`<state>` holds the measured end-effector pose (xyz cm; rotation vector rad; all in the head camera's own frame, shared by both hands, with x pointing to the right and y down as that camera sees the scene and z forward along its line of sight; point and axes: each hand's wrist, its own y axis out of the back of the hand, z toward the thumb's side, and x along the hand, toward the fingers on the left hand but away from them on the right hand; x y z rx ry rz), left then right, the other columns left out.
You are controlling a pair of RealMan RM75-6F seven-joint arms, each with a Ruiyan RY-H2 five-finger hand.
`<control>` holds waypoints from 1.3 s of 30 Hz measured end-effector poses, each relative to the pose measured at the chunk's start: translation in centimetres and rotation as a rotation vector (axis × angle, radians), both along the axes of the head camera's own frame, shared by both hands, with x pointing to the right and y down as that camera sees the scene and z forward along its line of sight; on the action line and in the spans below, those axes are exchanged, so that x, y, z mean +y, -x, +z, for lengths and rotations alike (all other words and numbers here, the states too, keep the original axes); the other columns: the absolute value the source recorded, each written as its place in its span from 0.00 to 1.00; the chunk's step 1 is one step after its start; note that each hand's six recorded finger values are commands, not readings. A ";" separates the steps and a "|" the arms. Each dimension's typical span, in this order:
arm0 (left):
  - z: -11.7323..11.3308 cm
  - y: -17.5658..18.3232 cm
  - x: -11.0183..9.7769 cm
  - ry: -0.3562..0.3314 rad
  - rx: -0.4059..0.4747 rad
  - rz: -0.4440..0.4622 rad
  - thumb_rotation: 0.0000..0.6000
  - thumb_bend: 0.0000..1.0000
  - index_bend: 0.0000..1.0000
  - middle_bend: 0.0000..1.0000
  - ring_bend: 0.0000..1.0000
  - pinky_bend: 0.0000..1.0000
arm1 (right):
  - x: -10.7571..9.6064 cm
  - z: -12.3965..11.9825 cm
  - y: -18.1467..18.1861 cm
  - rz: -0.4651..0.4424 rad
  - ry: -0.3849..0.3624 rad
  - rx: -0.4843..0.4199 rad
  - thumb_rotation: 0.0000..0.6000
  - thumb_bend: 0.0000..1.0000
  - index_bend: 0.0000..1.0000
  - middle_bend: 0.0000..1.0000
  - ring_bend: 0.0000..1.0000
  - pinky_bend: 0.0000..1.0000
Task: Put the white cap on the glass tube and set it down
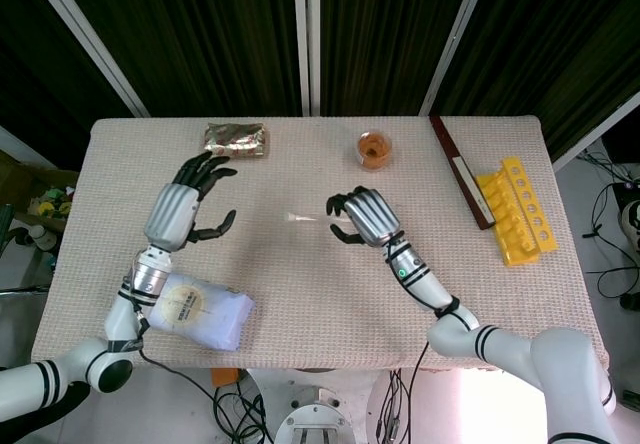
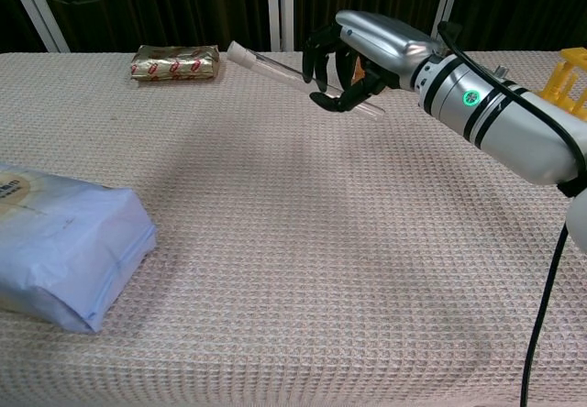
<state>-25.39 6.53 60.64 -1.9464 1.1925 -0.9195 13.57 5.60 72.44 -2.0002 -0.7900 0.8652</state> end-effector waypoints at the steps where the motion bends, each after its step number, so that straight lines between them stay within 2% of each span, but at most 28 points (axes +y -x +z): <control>1: 0.0 0.4 -0.1 -0.001 -0.016 -0.004 0.74 0.38 0.22 0.12 0.05 0.10 | 0.0 0.2 -0.1 -0.014 -0.004 0.032 1.00 0.72 0.83 0.73 0.58 0.48; 8: 0.6 2.4 0.3 0.004 -0.098 -0.024 0.74 0.37 0.22 0.12 0.05 0.10 | 0.4 2.1 -0.4 -0.105 -0.026 0.243 1.00 0.72 0.82 0.73 0.58 0.46; 14: 1.0 3.0 0.5 0.012 -0.107 -0.036 0.74 0.37 0.22 0.12 0.05 0.10 | 0.9 3.7 0.3 -0.133 -0.040 0.322 1.00 0.71 0.80 0.70 0.58 0.46; 18: 1.0 3.2 0.6 0.010 -0.105 -0.040 0.74 0.37 0.22 0.12 0.05 0.10 | 1.3 4.4 0.8 -0.167 -0.057 0.368 1.00 0.65 0.73 0.64 0.55 0.43; 25: 1.1 3.8 0.8 0.014 -0.109 -0.051 0.74 0.37 0.22 0.12 0.05 0.10 | 2.1 5.3 0.7 -0.188 -0.059 0.423 1.00 0.51 0.55 0.49 0.43 0.36; 28: 1.0 4.0 0.7 0.013 -0.115 -0.052 0.74 0.37 0.22 0.12 0.05 0.10 | 2.4 5.3 0.5 -0.187 -0.052 0.431 1.00 0.48 0.43 0.43 0.38 0.33; 35: 0.9 4.8 0.4 0.005 -0.158 -0.054 0.74 0.36 0.22 0.12 0.05 0.10 | 2.8 4.6 -0.2 -0.172 -0.029 0.435 1.00 0.18 0.16 0.33 0.29 0.28; 39: 0.6 6.3 0.1 0.003 -0.209 -0.073 0.75 0.36 0.22 0.12 0.05 0.10 | 2.6 3.2 -1.0 -0.144 -0.031 0.416 1.00 0.14 0.12 0.30 0.26 0.27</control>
